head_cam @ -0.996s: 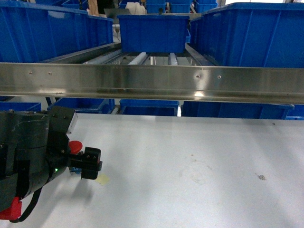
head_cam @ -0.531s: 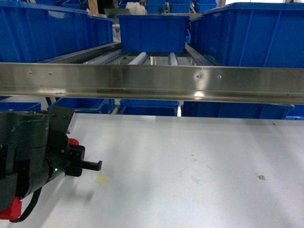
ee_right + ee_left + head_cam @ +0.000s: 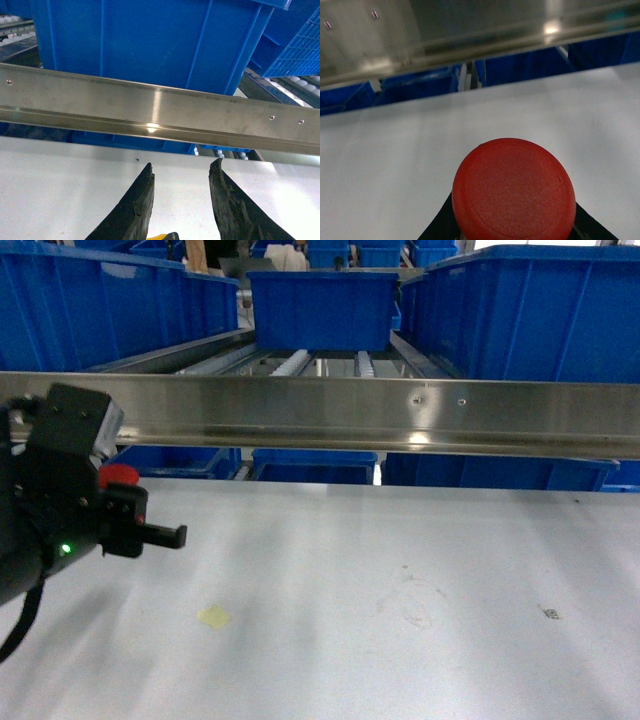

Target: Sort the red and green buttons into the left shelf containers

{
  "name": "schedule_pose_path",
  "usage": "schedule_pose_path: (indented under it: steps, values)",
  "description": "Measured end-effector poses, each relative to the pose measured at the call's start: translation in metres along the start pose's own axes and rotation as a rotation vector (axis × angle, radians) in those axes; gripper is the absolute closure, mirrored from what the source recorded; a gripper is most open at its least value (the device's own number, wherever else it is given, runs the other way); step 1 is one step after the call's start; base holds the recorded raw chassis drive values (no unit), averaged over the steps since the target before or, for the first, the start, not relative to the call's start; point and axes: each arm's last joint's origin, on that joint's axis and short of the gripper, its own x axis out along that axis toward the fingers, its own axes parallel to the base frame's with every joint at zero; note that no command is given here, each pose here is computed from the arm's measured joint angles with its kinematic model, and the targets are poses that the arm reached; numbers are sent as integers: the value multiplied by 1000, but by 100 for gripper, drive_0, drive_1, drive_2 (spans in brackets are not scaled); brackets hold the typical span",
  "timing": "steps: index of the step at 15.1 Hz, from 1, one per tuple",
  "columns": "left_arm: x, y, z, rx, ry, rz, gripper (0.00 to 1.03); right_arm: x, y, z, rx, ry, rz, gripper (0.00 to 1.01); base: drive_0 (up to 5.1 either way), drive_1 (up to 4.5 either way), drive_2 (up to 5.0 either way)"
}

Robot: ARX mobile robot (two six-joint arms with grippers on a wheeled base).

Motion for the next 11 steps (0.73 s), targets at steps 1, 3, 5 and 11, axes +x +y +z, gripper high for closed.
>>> schedule_pose_path:
  steps: [1,3,5,11]
  values:
    - [-7,4,6,4,-27,-4,78,0,0,0,0,0,0,71,0,0,0]
    - [-34,19,21,23,-86,-12,78,0,0,0,0,0,0,71,0,0,0]
    - [-74,37,61,30,-259,3,78,0,0,0,0,0,0,71,0,0,0]
    - [-83,41,69,52,-298,29,78,0,0,0,-1,0,1,71,0,0,0]
